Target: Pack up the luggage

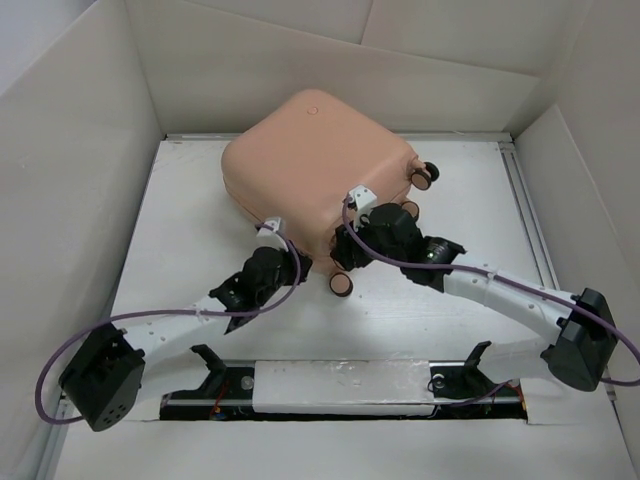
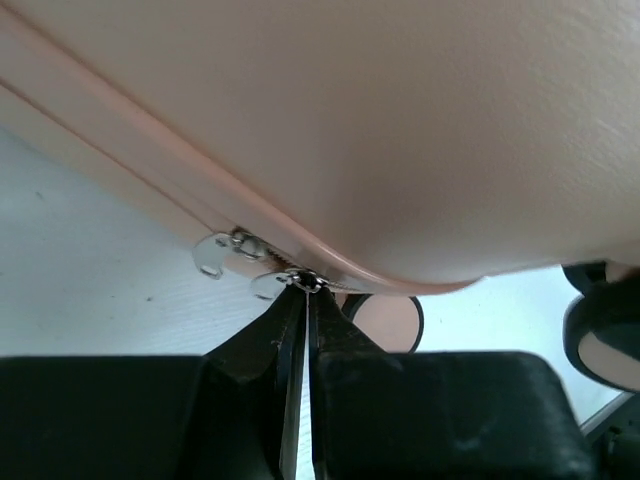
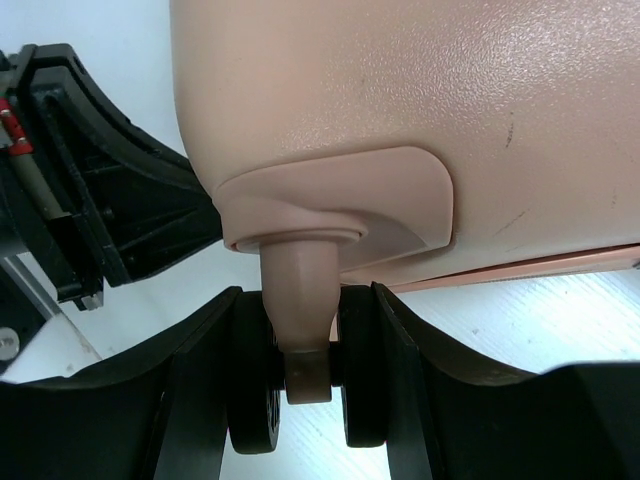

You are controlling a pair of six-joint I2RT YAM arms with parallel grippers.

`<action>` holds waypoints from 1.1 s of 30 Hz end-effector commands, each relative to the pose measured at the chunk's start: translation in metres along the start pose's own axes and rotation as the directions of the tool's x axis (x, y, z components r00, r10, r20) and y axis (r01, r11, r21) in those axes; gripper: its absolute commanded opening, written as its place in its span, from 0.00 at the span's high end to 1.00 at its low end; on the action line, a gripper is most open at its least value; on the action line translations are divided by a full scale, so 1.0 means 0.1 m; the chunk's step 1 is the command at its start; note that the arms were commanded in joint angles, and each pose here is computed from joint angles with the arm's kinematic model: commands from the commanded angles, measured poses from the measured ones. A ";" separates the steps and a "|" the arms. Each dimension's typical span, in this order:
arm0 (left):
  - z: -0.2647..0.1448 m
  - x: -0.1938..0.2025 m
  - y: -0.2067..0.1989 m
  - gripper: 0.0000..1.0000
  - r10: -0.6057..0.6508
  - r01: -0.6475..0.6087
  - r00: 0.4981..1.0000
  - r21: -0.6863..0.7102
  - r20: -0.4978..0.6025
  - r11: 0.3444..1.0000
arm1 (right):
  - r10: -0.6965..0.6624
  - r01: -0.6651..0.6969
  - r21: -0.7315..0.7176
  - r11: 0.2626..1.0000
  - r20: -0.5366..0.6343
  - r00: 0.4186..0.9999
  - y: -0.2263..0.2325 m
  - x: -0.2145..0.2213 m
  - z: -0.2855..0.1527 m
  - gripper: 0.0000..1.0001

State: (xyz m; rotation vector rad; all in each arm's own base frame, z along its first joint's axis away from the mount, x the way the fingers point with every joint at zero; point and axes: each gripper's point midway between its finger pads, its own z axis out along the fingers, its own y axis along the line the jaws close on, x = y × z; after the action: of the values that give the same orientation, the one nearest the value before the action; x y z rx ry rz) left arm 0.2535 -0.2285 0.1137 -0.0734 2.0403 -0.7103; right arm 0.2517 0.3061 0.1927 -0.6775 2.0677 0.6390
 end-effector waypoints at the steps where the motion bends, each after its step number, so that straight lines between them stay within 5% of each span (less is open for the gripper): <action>1: 0.16 -0.62 0.41 1.00 -0.068 0.095 0.984 -0.162 0.164 0.982 | 0.045 -0.045 -0.024 0.999 -0.018 0.999 0.08 0.11 -0.02 1.00; 7: 0.03 -0.69 0.75 1.00 -0.118 0.159 0.976 -0.224 0.184 0.961 | 0.054 -0.055 -0.024 0.998 -0.018 0.998 0.09 0.11 -0.02 1.00; 12: -0.36 -0.91 0.43 0.92 -0.146 0.171 0.958 -0.082 0.246 0.982 | 0.044 -0.044 -0.071 0.997 0.003 0.999 0.23 0.00 0.01 0.98; 14: -0.52 -0.87 0.34 0.77 -0.153 0.169 0.961 -0.050 0.231 0.984 | 0.031 -0.026 -0.119 0.993 0.039 0.999 0.42 -0.15 -0.02 0.84; 16: -0.76 -1.01 0.21 0.53 -0.174 0.177 0.945 0.011 0.277 0.984 | 0.025 -0.010 -0.158 0.987 0.096 0.995 0.59 -0.42 -0.11 0.55; 18: -0.93 -1.03 0.21 0.43 -0.174 0.178 0.945 0.011 0.277 0.984 | 0.013 0.011 -0.152 0.988 0.160 0.987 0.78 -0.72 -0.27 0.41; 19: -1.07 -1.10 0.13 0.38 -0.183 0.175 0.936 0.054 0.300 0.983 | 0.009 0.017 -0.147 0.989 0.172 0.985 0.83 -0.79 -0.37 0.00; 20: -1.17 -1.17 0.06 0.02 -0.188 0.172 0.932 0.080 0.309 0.982 | 0.001 0.031 -0.159 0.987 0.193 0.981 0.96 -0.87 -0.49 0.00; 26: -1.58 -1.33 -0.16 0.00 -0.174 0.138 0.940 0.142 0.292 0.980 | 0.041 -0.013 -0.069 0.998 0.416 0.908 0.91 -1.32 -1.61 0.00; 33: -1.81 -1.38 -0.29 0.00 -0.207 0.142 0.931 0.222 0.301 0.965 | 0.175 -0.144 -0.100 0.984 0.544 0.821 0.29 -0.90 -2.51 0.00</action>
State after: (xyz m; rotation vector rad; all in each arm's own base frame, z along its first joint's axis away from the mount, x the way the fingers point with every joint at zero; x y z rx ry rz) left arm 0.1910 -0.1245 0.3038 -0.2715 1.6517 -0.9038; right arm 0.1267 0.2221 0.4385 -0.3963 1.4998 0.9782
